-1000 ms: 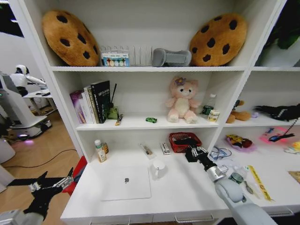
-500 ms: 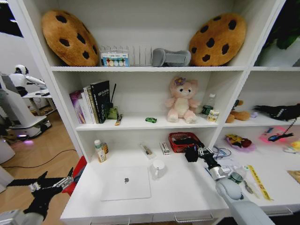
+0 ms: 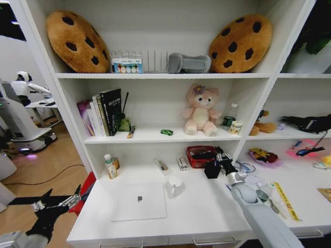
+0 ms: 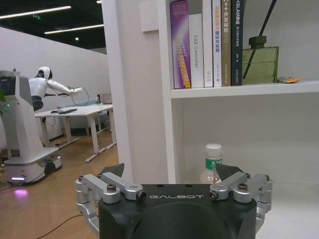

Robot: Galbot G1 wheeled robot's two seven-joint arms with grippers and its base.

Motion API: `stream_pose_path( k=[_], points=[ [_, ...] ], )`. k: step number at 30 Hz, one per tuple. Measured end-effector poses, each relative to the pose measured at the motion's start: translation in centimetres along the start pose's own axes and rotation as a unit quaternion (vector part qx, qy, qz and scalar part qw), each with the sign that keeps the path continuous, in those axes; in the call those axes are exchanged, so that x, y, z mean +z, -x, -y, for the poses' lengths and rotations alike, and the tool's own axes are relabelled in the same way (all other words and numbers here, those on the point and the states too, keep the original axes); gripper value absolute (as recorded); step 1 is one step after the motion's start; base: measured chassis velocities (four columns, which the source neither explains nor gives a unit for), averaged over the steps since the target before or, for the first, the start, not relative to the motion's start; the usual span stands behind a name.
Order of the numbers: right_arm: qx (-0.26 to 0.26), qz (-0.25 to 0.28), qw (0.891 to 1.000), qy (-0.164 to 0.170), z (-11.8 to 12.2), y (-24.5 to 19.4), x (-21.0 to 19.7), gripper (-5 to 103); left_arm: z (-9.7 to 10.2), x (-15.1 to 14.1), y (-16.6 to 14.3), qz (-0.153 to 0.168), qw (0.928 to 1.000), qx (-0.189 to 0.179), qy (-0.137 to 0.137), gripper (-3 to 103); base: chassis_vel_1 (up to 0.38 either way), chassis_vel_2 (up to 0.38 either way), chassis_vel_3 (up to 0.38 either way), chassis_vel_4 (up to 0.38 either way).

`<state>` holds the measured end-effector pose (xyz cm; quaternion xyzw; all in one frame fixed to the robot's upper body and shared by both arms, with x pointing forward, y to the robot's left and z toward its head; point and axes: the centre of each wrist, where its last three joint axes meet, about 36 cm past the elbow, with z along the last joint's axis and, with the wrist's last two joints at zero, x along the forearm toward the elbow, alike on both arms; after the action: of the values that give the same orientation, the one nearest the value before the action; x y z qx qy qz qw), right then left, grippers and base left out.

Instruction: Organize the objects on the table.

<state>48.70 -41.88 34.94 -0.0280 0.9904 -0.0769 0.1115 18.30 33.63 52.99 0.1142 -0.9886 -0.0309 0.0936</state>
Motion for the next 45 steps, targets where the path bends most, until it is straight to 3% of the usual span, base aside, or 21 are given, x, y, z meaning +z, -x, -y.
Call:
stream_pose_path(
  k=[27, 30, 33, 38, 45],
  points=[
    [0.025, -0.022, 0.999, 0.015, -1.8, 3.0, 2.6, 11, 0.0, 0.0, 0.0, 0.000, 1.0000, 0.000, 0.000, 100, 0.000, 0.000, 0.000, 0.000],
    [0.031, -0.030, 0.999, 0.013, -1.7, 2.9, 3.2, 27, 0.0, 0.0, 0.0, 0.000, 1.0000, 0.000, 0.000, 100, 0.000, 0.000, 0.000, 0.000],
    [0.031, -0.034, 0.999, 0.012, -1.7, 2.8, 3.3, 32, 0.0, 0.0, 0.0, 0.000, 1.0000, 0.000, 0.000, 100, 0.000, 0.000, 0.000, 0.000],
    [0.028, -0.034, 0.999, 0.010, -1.3, 2.6, 3.0, 54, 0.0, 0.0, 0.0, 0.000, 1.0000, 0.000, 0.000, 100, 0.000, 0.000, 0.000, 0.000],
    [0.022, -0.020, 0.999, 0.019, -2.6, 0.9, 0.7, 81, 0.0, 0.0, 0.0, 0.000, 1.0000, 0.000, 0.000, 100, 0.000, 0.000, 0.000, 0.000]
  ],
)
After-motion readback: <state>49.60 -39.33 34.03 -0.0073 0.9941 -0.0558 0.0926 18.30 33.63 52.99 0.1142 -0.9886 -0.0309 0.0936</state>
